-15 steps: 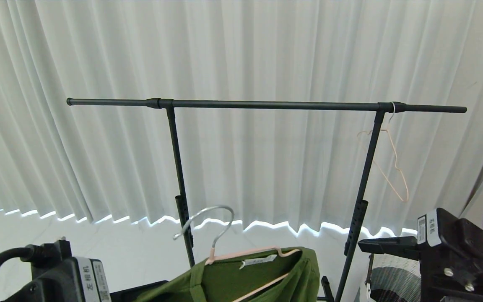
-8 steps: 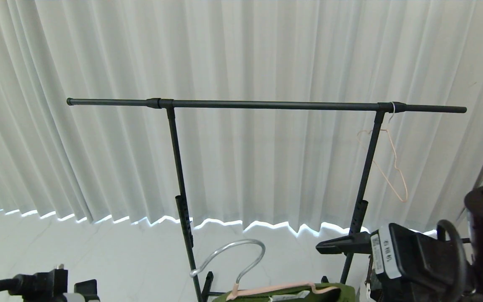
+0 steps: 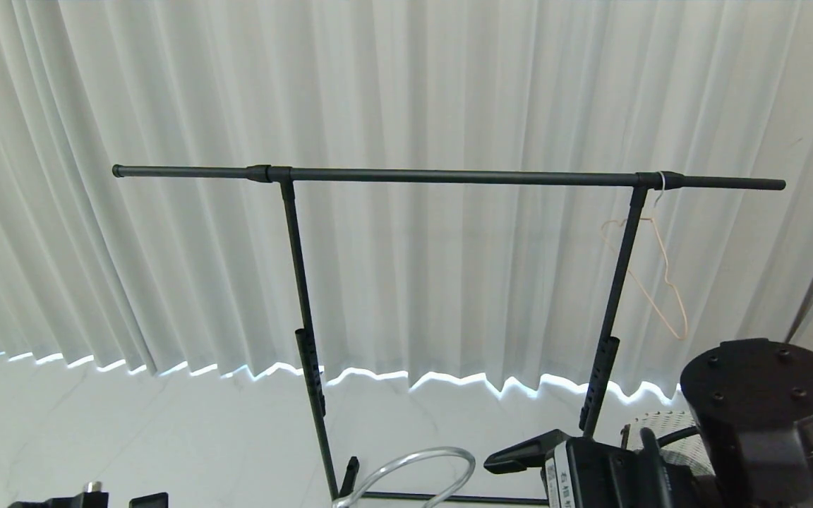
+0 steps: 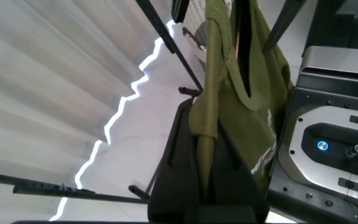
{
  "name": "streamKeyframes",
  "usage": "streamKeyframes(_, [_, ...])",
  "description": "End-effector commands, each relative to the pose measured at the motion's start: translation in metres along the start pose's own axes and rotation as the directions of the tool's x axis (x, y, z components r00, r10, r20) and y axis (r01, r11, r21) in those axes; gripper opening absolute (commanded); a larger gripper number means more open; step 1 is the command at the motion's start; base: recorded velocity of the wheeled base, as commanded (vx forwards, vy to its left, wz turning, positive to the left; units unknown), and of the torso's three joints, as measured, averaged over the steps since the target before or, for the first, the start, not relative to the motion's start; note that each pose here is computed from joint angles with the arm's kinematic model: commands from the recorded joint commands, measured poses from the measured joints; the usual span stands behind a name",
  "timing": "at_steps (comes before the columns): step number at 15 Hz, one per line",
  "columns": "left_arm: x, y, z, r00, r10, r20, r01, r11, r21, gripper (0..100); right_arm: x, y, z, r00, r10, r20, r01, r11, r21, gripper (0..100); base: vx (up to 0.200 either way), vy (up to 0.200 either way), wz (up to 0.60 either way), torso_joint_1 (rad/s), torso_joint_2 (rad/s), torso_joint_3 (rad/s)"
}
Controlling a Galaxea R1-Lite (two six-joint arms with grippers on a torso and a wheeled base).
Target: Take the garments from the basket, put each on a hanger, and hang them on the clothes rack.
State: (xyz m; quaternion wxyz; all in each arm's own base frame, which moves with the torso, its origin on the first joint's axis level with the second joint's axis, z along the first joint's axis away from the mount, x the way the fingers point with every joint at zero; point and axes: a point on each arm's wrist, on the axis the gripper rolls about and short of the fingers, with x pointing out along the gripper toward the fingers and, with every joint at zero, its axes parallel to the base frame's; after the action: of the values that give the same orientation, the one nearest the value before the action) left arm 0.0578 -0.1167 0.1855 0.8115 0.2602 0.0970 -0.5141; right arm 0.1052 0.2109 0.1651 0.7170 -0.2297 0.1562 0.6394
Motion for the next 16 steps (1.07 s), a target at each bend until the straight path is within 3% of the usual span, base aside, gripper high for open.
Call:
streamKeyframes(1, [-0.0002,0.0001,0.001,1.0,0.001,0.004,-0.001,1.0,0.001,0,0.0032,0.0,-0.0014,1.0,0.006,-0.01,-0.006,1.0,0.005,100,0.0,0.0,0.0,0.0,0.0,0.0])
streamKeyframes(5, [-0.0009,0.0009,0.0031,1.0,0.004,0.013,-0.004,1.0,0.0,0,0.0048,-0.0003,-0.0021,1.0,0.007,-0.014,-0.007,1.0,0.011,100,0.0,0.0,0.0,0.0,0.0,0.0])
streamKeyframes(6, [-0.0009,0.0009,0.0031,1.0,0.004,0.013,-0.004,1.0,0.0,0,0.0048,-0.0003,-0.0021,1.0,0.006,-0.015,-0.006,1.0,0.011,0,0.0,0.0,0.0,0.0,0.0,0.0])
streamKeyframes(15, [-0.0009,0.0012,0.0028,1.0,0.01,0.009,-0.011,1.0,0.024,0,0.0023,-0.0014,0.0005,1.0,-0.013,0.009,0.013,1.0,0.004,0,0.0,0.0,0.0,0.0,0.0,0.0])
streamKeyframes(16, [-0.0006,0.0012,0.0029,1.0,0.01,0.009,-0.011,1.0,0.024,100,0.0015,-0.0013,0.0009,1.0,-0.014,0.011,0.014,1.0,0.003,0,0.0,0.0,0.0,0.0,0.0,0.0])
